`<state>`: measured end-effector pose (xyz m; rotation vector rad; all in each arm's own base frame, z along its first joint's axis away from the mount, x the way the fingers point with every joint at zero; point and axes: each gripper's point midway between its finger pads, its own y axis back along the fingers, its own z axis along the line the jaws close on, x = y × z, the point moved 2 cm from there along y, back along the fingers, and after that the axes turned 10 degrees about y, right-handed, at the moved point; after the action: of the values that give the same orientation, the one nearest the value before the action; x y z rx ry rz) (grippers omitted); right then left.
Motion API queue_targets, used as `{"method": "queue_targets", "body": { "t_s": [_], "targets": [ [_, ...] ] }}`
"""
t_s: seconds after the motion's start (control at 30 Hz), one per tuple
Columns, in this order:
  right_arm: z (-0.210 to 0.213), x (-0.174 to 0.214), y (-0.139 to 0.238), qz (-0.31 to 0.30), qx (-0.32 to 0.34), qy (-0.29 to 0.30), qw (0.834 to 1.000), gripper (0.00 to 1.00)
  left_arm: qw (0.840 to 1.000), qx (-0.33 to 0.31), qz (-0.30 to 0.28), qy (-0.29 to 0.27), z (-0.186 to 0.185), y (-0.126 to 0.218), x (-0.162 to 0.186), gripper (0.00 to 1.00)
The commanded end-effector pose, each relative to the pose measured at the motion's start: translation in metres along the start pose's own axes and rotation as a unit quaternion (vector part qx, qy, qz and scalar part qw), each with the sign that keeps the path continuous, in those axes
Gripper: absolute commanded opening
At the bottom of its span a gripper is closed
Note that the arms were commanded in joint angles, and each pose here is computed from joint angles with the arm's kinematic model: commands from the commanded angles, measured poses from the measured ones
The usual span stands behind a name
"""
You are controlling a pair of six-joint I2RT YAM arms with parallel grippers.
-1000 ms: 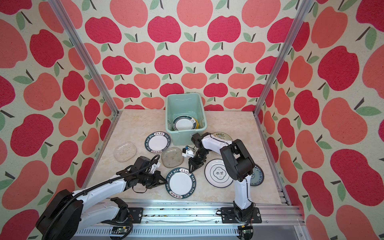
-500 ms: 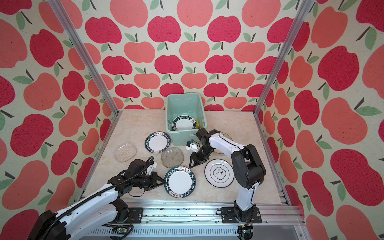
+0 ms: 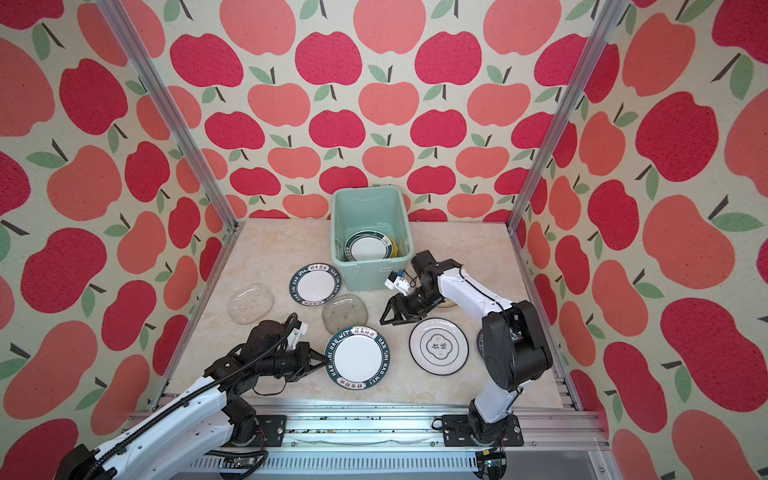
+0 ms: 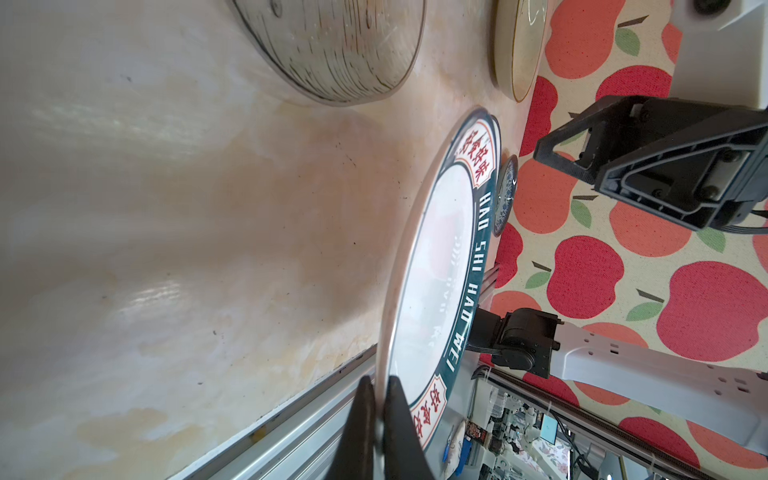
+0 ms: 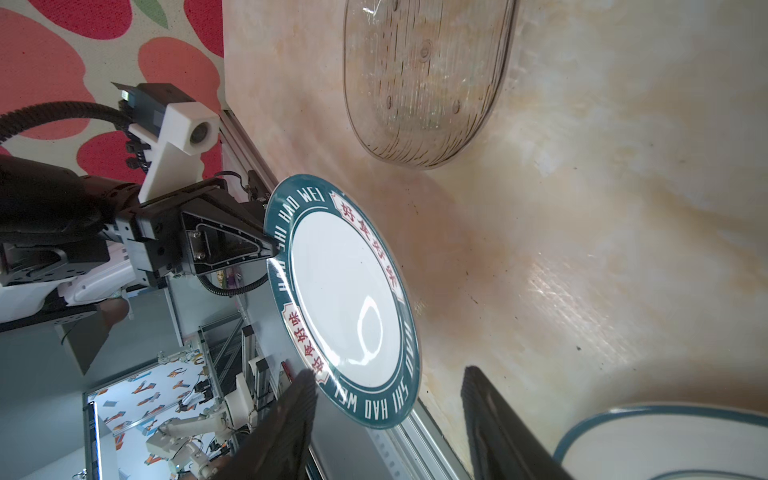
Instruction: Place the plates into the plastic bin on the countertop
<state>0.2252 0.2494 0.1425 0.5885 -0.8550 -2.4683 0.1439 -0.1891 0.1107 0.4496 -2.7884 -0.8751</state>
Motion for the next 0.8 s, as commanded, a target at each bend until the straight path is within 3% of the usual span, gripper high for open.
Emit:
{"method": "queue_targets", "body": {
  "t_s": [0.0,0.4,0.53,0.77],
  "targets": [
    [0.001,0.005,-0.006,0.004,-0.035,-0.028,0.999,0.60,0.999,0.040,-0.011,-0.020,-0.034,0.007,-0.006,0.00],
    [-0.004,0.006,-0.012,0.009,-0.068,-0.042,0.997,0.64,0.998,0.047,-0.012,-0.049,-0.061,0.014,-0.012,0.00],
    [0.005,0.003,-0.010,0.001,-0.094,-0.034,0.995,0.58,0.997,0.049,-0.009,-0.054,-0.068,0.014,-0.014,0.00],
    [0.017,0.000,-0.003,-0.017,-0.115,-0.018,0.993,0.38,0.997,0.053,-0.007,-0.062,-0.078,0.014,-0.017,0.00]
  ]
}}
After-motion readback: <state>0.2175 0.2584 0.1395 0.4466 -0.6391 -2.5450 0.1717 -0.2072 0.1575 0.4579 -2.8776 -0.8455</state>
